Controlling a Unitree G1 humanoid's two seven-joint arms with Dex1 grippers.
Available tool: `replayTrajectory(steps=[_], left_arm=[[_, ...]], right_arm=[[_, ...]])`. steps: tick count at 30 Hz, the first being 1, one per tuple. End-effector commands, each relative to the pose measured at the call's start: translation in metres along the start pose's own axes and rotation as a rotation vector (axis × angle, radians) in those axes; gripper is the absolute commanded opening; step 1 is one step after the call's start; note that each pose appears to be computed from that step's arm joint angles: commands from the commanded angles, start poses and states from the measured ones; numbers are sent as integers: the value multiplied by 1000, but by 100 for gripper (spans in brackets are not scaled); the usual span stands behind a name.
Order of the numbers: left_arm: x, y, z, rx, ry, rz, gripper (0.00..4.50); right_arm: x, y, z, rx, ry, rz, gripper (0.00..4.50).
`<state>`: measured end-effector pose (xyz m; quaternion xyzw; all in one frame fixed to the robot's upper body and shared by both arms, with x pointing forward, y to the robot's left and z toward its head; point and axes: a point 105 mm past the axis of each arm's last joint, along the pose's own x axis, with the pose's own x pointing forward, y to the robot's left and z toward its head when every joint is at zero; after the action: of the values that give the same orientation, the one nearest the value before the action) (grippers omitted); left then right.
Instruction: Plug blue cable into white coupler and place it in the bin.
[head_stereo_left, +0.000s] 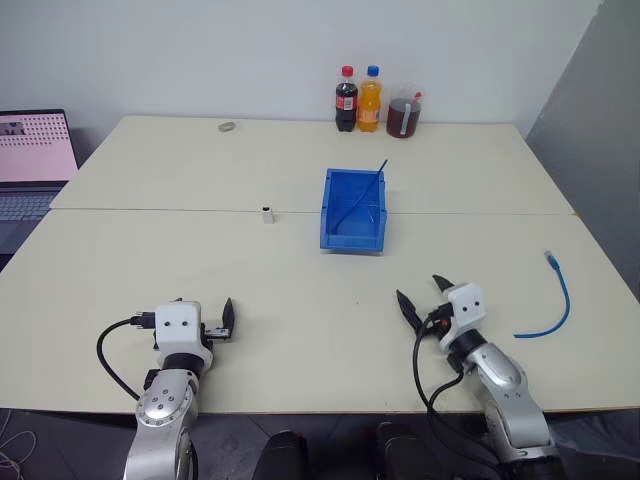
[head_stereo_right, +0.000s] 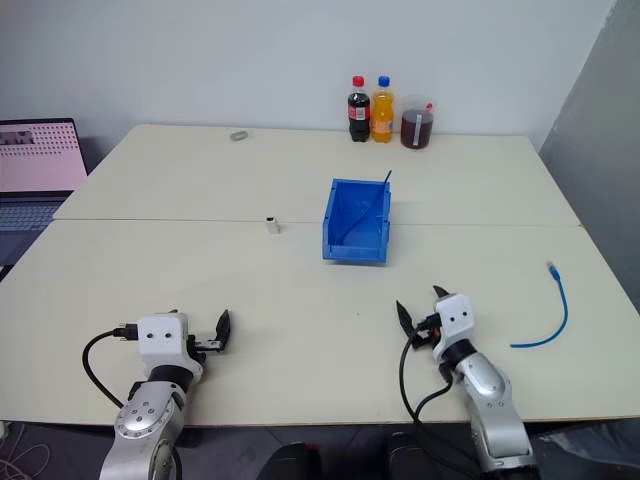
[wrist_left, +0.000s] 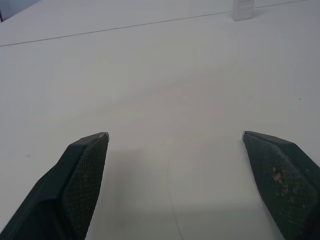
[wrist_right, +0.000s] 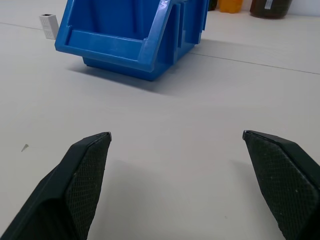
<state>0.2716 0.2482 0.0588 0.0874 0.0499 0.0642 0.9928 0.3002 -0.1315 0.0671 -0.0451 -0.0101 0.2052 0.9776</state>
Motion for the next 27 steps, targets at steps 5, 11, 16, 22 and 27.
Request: replayTrajectory(steps=[5, 11, 16, 22, 27], left_arm=[[-3, 1, 5, 21, -20, -1, 450], [-5, -1, 3, 29, -4, -30, 450], [-6, -1, 7, 20, -23, -53, 450], [-9, -3, 18, -54, -83, -148, 450], [-6, -11, 33, -13, -147, -227, 450]], right_arm=[[1, 2, 8, -9, -37, 17, 448], [1, 2, 8, -14, -40, 21, 448], [1, 2, 9, -20, -45, 17, 448], [-1, 1, 12, -29, -54, 11, 448], [-4, -1, 19, -48, -79, 7, 448]])
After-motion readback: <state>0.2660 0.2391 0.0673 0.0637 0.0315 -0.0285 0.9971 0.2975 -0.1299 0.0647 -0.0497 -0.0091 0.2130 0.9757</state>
